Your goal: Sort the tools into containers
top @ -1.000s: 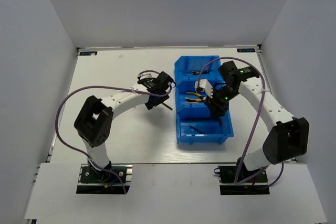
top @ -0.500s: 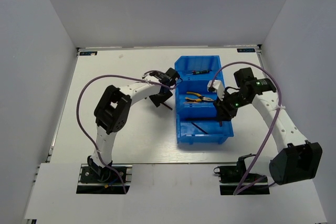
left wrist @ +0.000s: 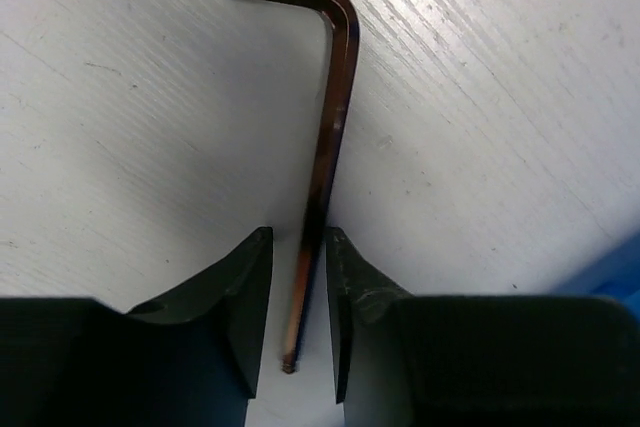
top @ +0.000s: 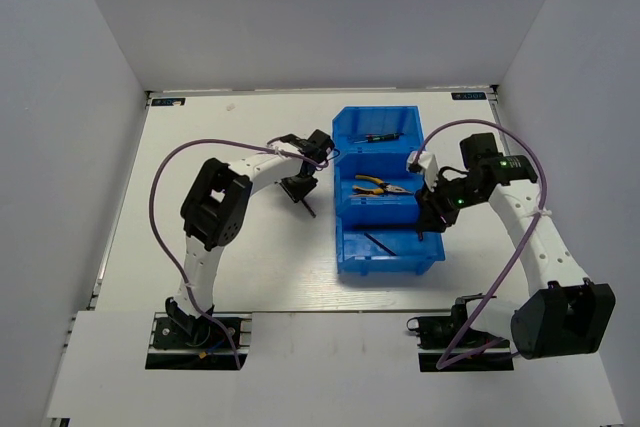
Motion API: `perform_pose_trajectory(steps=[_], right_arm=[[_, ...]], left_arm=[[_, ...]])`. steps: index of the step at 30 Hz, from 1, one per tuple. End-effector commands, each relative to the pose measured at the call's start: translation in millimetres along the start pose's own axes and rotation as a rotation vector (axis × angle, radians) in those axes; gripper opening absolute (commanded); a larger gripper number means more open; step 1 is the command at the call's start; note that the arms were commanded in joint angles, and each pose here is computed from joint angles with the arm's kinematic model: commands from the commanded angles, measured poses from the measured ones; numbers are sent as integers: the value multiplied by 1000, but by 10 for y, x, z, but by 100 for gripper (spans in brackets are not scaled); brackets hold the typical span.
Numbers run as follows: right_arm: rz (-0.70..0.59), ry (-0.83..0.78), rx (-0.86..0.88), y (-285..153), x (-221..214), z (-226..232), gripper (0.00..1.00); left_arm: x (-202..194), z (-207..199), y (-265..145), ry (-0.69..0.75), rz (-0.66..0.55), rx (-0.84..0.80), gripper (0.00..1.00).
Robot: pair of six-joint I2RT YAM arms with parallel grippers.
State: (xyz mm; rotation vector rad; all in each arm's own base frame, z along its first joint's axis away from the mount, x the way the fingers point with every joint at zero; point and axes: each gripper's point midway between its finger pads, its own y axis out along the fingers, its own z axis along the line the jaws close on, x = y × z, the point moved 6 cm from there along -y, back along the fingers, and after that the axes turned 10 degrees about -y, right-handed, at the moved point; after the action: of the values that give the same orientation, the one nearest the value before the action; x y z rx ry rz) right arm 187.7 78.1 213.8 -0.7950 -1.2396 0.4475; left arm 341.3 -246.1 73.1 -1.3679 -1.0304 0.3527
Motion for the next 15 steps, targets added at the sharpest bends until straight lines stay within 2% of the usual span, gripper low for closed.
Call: perform_pose_trajectory(steps=[1,4,5,10,12,13,15], right_arm=[[-53,11,25,-25,35,74,42],[-68,12,28,-46,57,90,42],[-73,15,30,-48,59,92,42],[-96,23,32,-77,115,78,42],[-105,17,24,-106,141,70,42],[-102,24,31,-106,143,72,44],[-105,15,27,-124,146,72,51]], left_arm=[[-66,53,184,10,13,46,37],[-88,278,300,32,16,122,28],[-88,322,295,41,16,122,21],[-150,554,343,75,41,118,1],[-78,478,229,106,29,57,0],[-71,447,138,166,18,27,0],[4,291,-74,255,1,-82,0]])
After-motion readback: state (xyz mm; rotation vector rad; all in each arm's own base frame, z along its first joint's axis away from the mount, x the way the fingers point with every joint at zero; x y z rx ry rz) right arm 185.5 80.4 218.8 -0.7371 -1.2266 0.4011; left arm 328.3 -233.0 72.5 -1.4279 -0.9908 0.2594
